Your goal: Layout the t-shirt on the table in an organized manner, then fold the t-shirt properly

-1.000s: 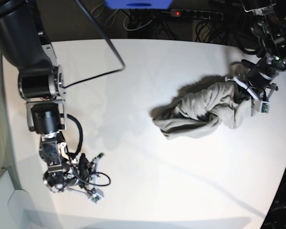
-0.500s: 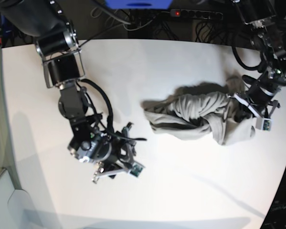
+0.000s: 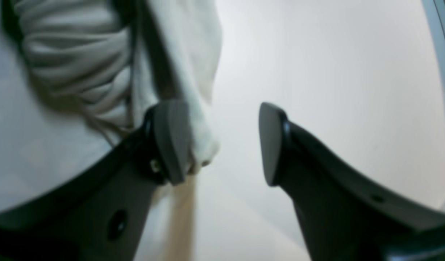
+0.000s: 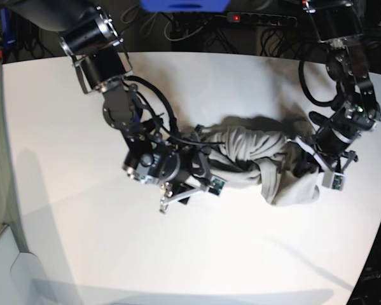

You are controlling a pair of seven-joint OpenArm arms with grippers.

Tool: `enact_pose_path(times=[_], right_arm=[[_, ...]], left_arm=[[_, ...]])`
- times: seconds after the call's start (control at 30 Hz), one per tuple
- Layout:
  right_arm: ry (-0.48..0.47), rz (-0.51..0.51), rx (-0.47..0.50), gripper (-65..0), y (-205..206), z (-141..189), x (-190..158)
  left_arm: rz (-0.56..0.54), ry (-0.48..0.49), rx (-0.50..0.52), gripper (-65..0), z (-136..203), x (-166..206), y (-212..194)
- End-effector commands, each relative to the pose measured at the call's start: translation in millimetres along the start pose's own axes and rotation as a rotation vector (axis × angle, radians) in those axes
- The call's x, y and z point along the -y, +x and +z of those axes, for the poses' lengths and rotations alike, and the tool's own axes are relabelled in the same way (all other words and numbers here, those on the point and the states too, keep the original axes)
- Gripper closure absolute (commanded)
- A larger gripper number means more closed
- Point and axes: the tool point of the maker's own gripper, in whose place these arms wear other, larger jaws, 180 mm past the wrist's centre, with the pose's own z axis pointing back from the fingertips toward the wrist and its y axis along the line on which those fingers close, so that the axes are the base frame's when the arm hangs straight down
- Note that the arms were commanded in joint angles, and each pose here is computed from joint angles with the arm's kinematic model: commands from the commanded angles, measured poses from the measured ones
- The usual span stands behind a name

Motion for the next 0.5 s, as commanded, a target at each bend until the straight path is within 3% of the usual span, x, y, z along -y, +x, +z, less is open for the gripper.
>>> enact_pose_path(times=[0.0,0.47], right_arm=[[-0.011,0.013,0.049,-31.5,17.3,3.9,2.7],[0.082,-0.023,0.072,-31.1,18.8,-23.0,-20.2]], left_arm=[[-0.01,-0.004,0.08,-0.5,1.3,-1.1,25.8],[-0.022,-0.032,0.074,-0.5,-1.7,8.3,24.4]])
